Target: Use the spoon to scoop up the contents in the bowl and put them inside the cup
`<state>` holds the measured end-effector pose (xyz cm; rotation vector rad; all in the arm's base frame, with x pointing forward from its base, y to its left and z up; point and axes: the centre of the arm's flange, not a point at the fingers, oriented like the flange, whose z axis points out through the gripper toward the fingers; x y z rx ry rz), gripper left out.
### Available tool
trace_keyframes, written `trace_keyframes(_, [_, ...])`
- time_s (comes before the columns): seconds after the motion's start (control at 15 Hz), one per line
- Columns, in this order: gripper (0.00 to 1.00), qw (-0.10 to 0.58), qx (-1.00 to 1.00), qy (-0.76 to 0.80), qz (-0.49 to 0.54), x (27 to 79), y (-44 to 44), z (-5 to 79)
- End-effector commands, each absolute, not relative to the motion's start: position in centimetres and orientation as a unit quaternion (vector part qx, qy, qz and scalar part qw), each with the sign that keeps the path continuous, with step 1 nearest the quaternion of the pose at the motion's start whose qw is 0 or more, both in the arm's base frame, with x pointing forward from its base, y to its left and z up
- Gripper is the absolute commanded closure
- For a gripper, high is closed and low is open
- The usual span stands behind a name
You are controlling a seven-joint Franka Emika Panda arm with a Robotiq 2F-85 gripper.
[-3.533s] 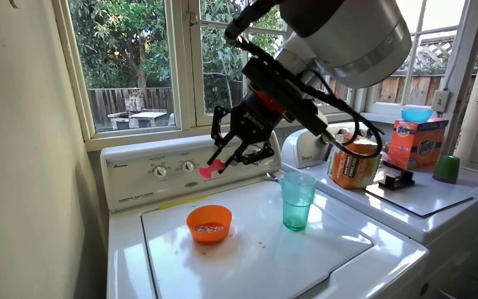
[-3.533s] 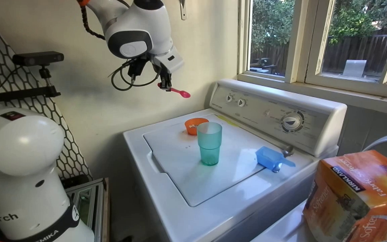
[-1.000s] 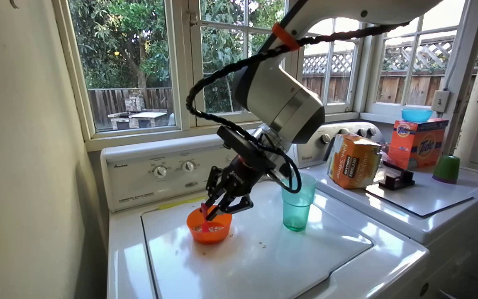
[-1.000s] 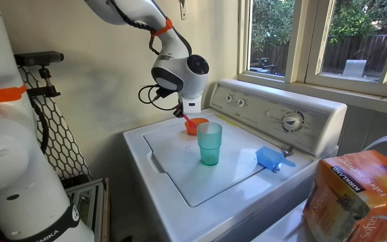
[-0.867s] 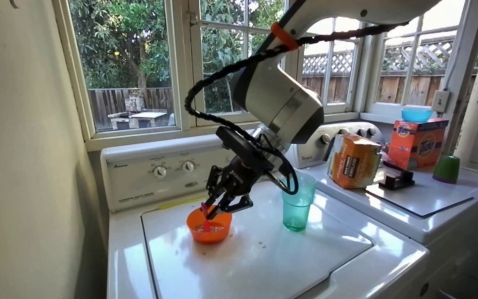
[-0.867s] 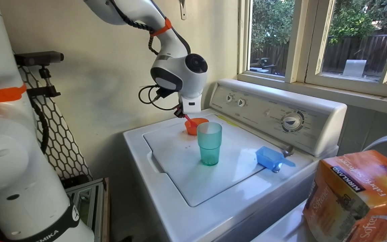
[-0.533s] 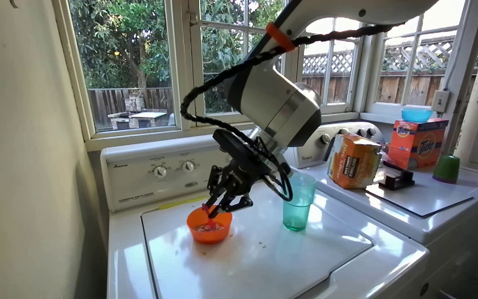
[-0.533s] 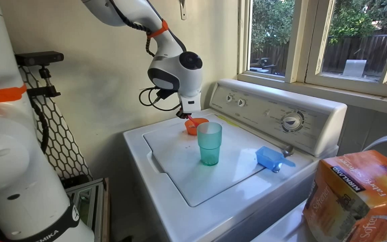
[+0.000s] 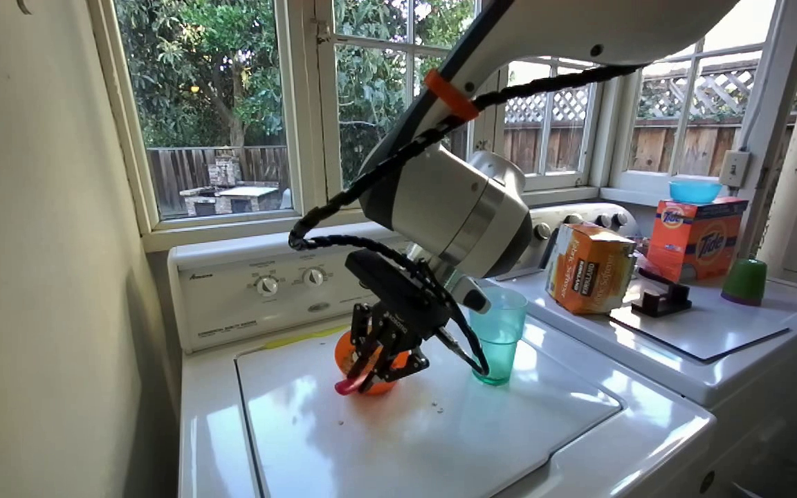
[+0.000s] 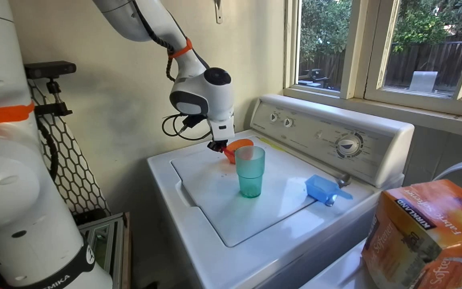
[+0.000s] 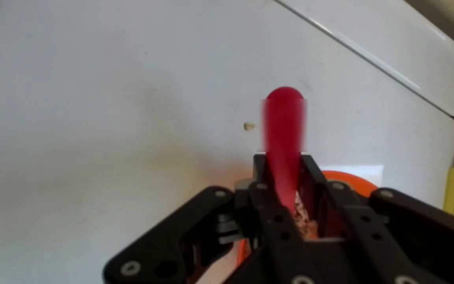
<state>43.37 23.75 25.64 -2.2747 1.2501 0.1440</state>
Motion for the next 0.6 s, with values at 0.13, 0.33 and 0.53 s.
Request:
trace_keyframes(0.13, [0.94, 0.229, -0.873, 0.431, 0.007, 40.6, 25.4, 25.3])
trace_keyframes(0.33, [0.94, 0.225, -0.885, 0.406, -0.020, 39.9, 26.2, 26.0])
trace_keyframes(0.53, [0.94, 0.225, -0.894, 0.385, -0.050, 39.8, 26.8, 26.9])
